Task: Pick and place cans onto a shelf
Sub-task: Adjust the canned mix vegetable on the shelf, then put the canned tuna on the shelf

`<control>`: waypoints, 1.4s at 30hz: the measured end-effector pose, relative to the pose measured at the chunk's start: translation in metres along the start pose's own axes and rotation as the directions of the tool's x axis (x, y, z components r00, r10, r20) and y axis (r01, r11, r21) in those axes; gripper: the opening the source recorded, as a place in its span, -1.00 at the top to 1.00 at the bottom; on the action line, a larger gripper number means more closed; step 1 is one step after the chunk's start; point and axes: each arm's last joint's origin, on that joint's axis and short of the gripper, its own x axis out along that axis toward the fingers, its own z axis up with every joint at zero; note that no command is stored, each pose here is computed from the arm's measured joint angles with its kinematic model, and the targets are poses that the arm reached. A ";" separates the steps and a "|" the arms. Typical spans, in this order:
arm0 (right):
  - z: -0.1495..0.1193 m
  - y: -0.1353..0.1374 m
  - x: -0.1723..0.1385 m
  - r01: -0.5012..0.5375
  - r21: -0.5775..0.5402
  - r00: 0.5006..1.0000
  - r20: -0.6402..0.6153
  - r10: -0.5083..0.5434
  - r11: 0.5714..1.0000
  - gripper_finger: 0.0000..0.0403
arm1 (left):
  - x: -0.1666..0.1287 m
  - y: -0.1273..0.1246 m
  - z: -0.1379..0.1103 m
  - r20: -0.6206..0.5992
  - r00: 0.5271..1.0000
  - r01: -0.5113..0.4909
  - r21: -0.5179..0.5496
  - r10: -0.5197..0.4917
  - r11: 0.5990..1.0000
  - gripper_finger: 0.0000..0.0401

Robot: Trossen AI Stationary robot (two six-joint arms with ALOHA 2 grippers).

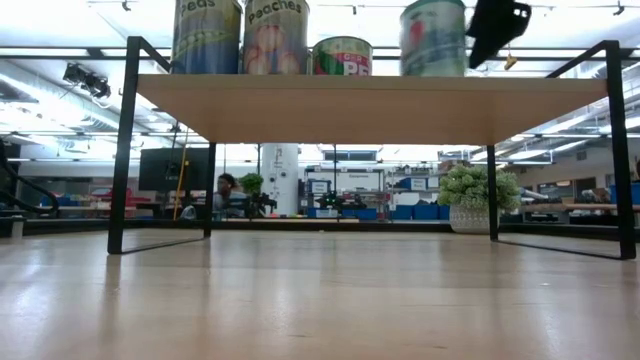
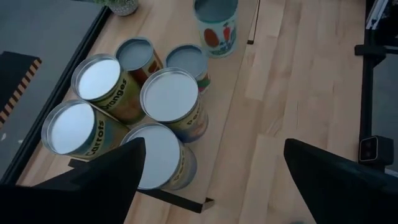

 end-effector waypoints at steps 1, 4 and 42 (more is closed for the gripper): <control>0.002 0.000 0.001 -0.005 0.010 1.000 0.018 0.005 1.000 -0.73 | 0.000 0.000 0.000 0.000 1.000 0.000 0.000 0.000 1.000 -0.94; 0.007 -0.002 0.004 -0.007 0.030 0.999 0.043 0.005 1.000 -0.73 | 0.001 0.001 0.001 -0.001 1.000 -0.002 -0.003 0.002 1.000 -0.94; -0.004 0.006 -0.032 0.010 0.047 1.000 -0.021 -0.009 0.999 -0.73 | 0.065 -0.123 -0.215 -0.376 0.792 0.336 -0.390 -0.481 0.857 -0.94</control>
